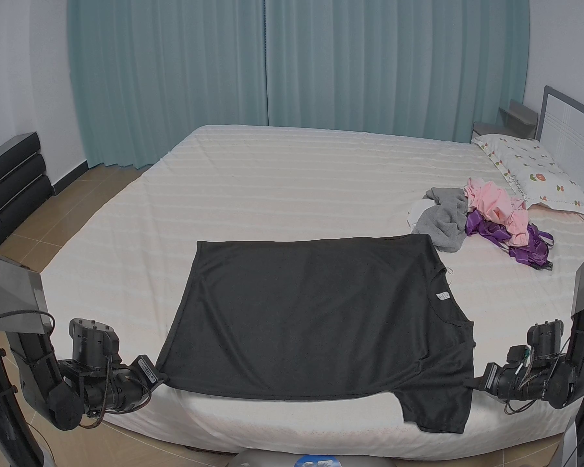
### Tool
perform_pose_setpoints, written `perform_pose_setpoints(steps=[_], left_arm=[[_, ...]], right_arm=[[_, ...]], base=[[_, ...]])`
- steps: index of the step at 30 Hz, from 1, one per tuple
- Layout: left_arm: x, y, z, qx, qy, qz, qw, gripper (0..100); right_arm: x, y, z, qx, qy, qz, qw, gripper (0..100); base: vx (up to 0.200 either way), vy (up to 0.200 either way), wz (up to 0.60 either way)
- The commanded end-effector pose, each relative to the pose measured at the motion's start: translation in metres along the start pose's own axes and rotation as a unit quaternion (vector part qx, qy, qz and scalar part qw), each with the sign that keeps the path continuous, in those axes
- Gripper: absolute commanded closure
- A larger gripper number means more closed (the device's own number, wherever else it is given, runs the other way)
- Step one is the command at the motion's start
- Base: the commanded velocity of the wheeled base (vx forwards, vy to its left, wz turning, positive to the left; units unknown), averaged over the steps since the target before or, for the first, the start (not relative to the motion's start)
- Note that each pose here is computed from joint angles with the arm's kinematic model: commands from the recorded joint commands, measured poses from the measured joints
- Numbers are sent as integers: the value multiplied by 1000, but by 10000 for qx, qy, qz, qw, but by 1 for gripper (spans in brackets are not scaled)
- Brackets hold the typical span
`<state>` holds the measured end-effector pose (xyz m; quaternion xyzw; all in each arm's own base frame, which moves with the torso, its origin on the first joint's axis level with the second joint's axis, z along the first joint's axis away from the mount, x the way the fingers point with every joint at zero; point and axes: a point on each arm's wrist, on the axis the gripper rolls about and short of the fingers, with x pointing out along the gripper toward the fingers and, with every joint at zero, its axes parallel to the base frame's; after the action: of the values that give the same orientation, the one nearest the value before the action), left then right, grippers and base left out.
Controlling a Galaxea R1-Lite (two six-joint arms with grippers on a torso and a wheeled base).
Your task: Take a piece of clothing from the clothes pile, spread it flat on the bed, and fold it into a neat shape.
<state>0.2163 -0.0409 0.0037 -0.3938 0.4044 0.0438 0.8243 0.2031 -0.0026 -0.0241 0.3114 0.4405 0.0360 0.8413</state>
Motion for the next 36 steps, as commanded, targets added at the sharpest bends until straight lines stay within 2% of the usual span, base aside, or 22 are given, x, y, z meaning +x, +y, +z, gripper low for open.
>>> perform_pose_setpoints(steps=[1, 13, 18, 29, 36], left_arm=[[-3, -1, 1, 15, -53, -45, 10000, 100], [-12, -3, 2, 255, -126, -114, 9995, 100], [-17, -1, 1, 467, -223, -21, 9987, 100], [-29, 2, -3, 859, -322, 78, 9957, 100], [-33, 7, -7, 1112, -266, 161, 9933, 100]], right_arm=[[-19, 0, 3, -239, -100, 3, 9997, 100], [-47, -6, 3, -610, 29, 178, 9980, 100], [-58, -4, 1, -770, 71, 281, 9966, 100], [-69, -17, -7, -1252, 329, 96, 9915, 100], [-79, -12, -13, -1315, 414, 131, 9904, 100]], base=[[0, 0, 0], [0, 0, 0], [0, 0, 0], [0, 0, 0], [0, 0, 0]])
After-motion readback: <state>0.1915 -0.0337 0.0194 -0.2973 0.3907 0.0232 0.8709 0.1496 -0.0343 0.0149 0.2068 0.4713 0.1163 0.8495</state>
